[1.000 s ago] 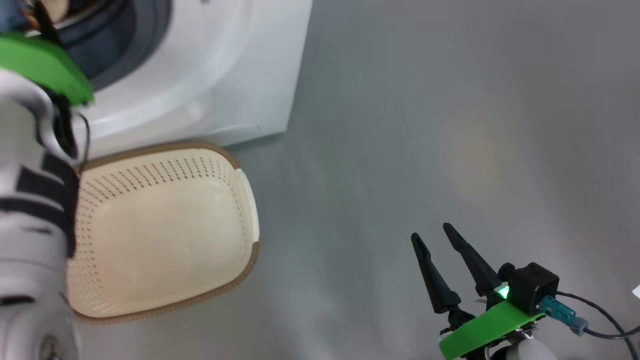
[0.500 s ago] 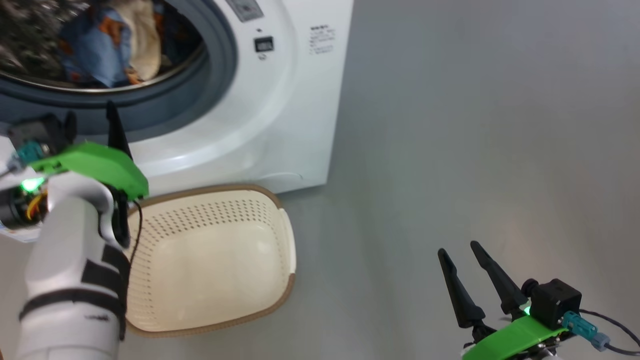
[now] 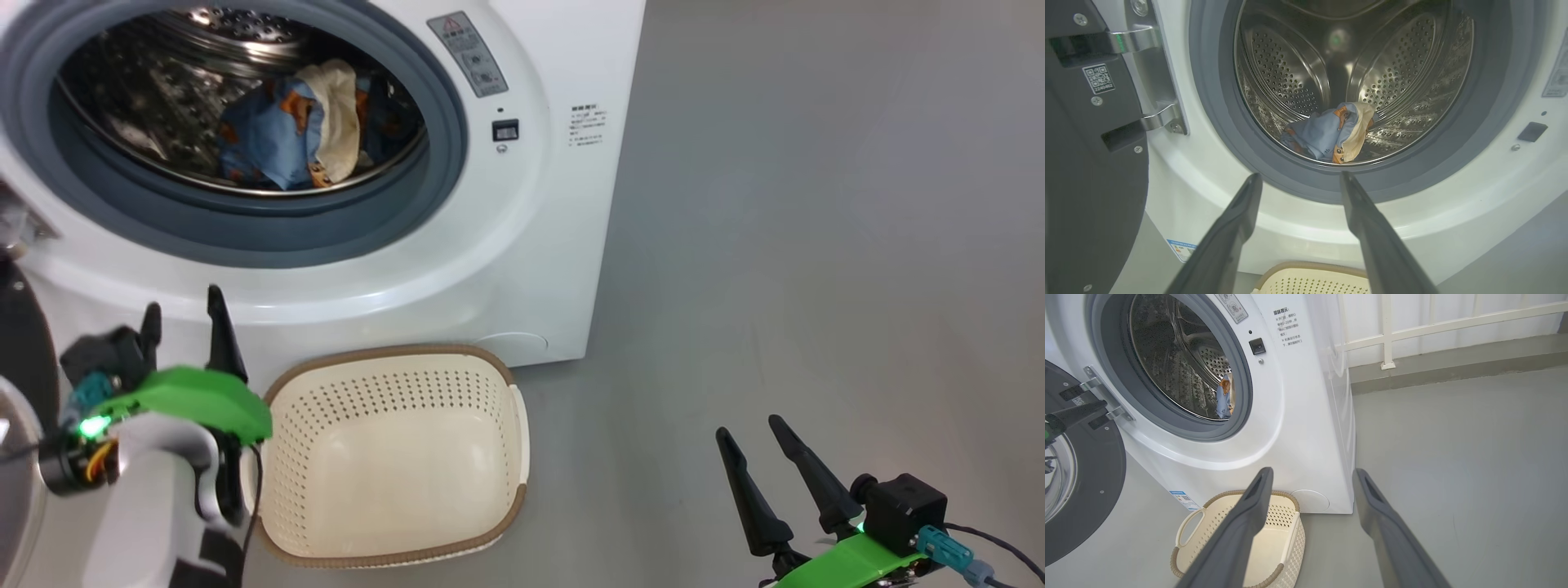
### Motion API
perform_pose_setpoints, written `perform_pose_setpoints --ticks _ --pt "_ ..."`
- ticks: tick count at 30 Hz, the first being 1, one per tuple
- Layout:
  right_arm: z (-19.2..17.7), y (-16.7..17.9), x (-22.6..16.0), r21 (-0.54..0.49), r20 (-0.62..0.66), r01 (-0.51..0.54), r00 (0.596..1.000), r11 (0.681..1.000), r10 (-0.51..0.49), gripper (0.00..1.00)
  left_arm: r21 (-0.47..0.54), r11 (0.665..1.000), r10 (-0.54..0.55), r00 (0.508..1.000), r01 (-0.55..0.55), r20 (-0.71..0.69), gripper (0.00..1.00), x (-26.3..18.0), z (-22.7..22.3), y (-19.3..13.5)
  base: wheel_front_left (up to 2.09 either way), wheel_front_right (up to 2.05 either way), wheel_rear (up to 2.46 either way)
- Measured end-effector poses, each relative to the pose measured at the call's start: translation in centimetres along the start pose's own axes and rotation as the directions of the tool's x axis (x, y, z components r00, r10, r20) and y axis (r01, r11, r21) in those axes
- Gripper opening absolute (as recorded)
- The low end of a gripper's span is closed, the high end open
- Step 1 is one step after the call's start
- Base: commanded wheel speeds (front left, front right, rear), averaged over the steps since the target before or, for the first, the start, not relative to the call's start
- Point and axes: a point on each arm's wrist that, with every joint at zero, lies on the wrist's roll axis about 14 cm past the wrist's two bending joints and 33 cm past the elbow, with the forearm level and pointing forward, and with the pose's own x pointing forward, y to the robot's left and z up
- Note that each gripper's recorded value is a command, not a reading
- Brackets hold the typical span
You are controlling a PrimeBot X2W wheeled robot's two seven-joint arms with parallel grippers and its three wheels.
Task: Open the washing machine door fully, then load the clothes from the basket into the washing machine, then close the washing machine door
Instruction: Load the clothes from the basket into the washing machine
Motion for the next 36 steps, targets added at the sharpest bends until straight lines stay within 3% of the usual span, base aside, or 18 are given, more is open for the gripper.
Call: perform_pose_setpoints --ticks 20,36 --pt "1.8 1.5 -1.4 -0.030 0.050 -0.049 0.997 0.998 0.050 1.00 -0.040 0.999 0.021 0.997 -0.018 0.068 1.00 -10.0 -0.6 0.3 0.00 0.00 0.00" --pt "3.4 2.6 -2.4 -0.049 0.102 -0.078 0.991 0.996 0.083 1.00 -0.049 0.999 0.002 0.992 0.004 0.126 1.00 -11.5 1.3 -0.6 0.00 0.00 0.00"
